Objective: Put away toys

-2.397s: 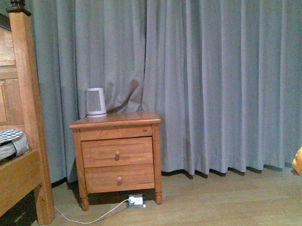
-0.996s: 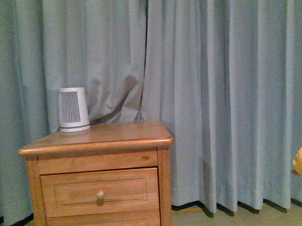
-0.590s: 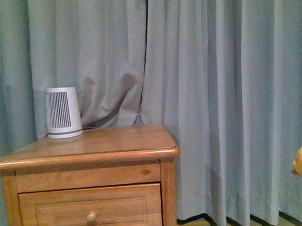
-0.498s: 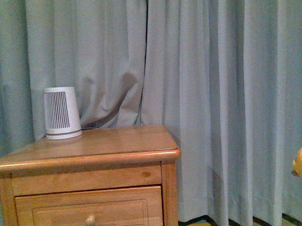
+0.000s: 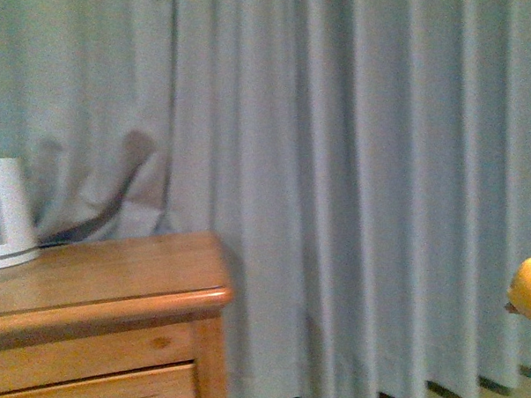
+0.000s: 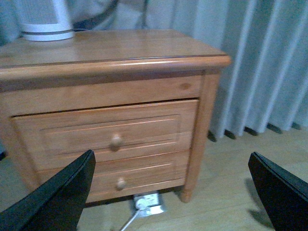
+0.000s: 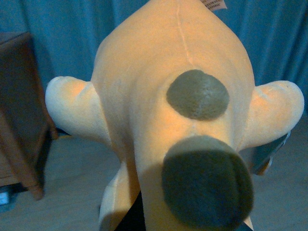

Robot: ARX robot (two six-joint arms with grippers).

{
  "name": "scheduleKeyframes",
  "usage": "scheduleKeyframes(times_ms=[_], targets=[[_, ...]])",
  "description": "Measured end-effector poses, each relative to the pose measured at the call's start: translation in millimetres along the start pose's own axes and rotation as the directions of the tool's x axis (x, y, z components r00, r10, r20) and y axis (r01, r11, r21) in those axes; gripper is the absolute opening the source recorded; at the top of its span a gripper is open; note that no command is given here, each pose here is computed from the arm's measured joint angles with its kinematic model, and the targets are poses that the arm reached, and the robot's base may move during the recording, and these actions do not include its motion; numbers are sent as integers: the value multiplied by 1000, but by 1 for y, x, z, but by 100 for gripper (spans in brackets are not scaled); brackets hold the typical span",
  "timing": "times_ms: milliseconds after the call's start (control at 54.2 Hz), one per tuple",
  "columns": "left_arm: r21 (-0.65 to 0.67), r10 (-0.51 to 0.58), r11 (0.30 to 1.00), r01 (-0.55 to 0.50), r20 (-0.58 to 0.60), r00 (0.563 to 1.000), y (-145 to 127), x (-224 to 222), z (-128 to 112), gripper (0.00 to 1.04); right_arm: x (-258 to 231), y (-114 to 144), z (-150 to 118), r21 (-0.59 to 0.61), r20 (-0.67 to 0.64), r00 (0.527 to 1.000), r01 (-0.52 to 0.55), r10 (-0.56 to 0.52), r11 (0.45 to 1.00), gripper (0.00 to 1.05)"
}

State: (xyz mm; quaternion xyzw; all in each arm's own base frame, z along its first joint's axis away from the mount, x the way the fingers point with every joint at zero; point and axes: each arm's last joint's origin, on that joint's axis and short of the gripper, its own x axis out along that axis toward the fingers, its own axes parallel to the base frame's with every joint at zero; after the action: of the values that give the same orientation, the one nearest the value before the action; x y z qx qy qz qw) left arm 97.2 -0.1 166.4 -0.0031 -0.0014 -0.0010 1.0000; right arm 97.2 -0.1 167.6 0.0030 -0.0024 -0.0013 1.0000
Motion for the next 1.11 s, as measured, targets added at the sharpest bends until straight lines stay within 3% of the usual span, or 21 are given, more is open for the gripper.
scheduleKeyframes(times_ms=[1106], targets=[[0, 1, 1000, -1, 1, 1000, 0, 0, 0, 98, 0, 0, 0, 0, -1, 1000, -3, 3, 1000, 7]])
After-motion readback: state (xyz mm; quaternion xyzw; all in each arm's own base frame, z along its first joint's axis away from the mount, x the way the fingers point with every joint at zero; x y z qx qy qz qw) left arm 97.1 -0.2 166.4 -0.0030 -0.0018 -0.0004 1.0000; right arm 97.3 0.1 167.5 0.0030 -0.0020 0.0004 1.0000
